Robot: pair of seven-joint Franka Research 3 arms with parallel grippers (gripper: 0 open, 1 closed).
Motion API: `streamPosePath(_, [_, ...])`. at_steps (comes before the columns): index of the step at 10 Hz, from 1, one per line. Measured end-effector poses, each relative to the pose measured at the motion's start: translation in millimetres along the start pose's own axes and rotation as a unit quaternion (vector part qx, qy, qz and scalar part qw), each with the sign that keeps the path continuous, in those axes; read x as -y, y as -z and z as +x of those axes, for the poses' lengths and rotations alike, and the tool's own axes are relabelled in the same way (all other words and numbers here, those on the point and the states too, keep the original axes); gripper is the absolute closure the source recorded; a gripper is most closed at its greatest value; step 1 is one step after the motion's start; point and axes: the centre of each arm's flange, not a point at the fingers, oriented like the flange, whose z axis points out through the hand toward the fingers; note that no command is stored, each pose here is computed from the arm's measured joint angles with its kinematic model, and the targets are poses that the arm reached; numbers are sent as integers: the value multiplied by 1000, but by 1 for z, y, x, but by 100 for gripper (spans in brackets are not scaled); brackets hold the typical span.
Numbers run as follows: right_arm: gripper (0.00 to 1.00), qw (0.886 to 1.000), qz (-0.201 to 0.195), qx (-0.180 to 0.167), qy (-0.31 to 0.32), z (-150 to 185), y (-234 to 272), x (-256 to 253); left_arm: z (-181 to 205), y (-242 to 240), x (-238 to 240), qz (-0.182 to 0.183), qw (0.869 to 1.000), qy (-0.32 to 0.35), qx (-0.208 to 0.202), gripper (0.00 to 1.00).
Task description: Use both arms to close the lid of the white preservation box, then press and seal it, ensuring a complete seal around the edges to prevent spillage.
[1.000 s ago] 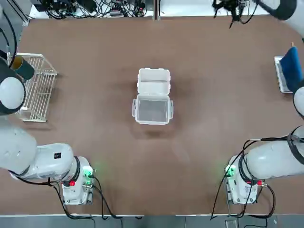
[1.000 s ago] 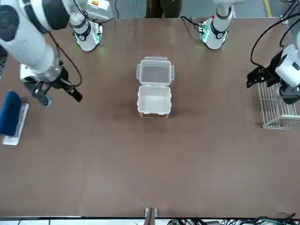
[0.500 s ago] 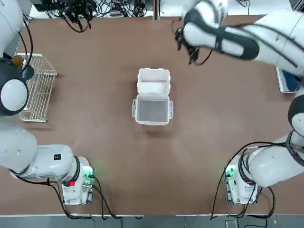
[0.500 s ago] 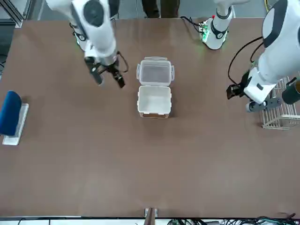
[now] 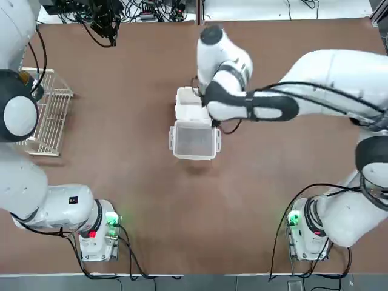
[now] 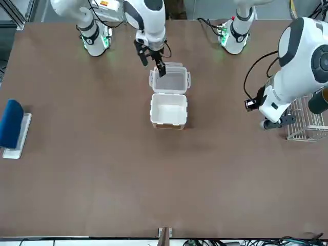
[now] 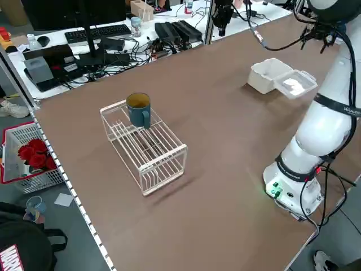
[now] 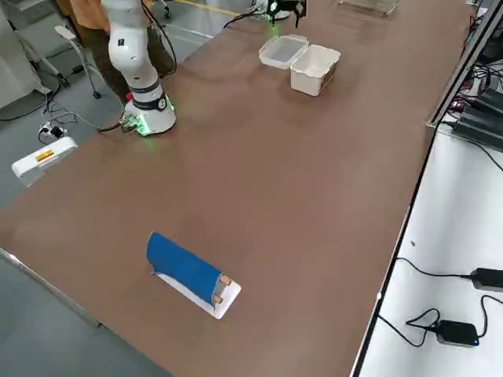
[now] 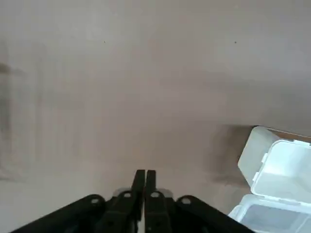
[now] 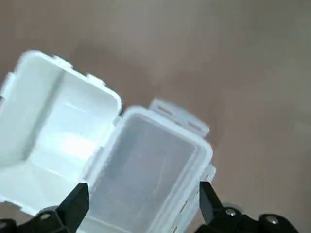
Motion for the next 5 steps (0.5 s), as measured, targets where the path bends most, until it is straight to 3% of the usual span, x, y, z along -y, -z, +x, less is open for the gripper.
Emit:
streamPosePath(3, [0, 998, -14, 4, -54, -42, -58, -16, 7, -16, -2, 1, 1000, 5, 15, 96])
streamPosePath(5, [0, 997, -1, 20, -73, -60, -84, -39, 8, -23, -6, 2, 1000, 4, 20, 96])
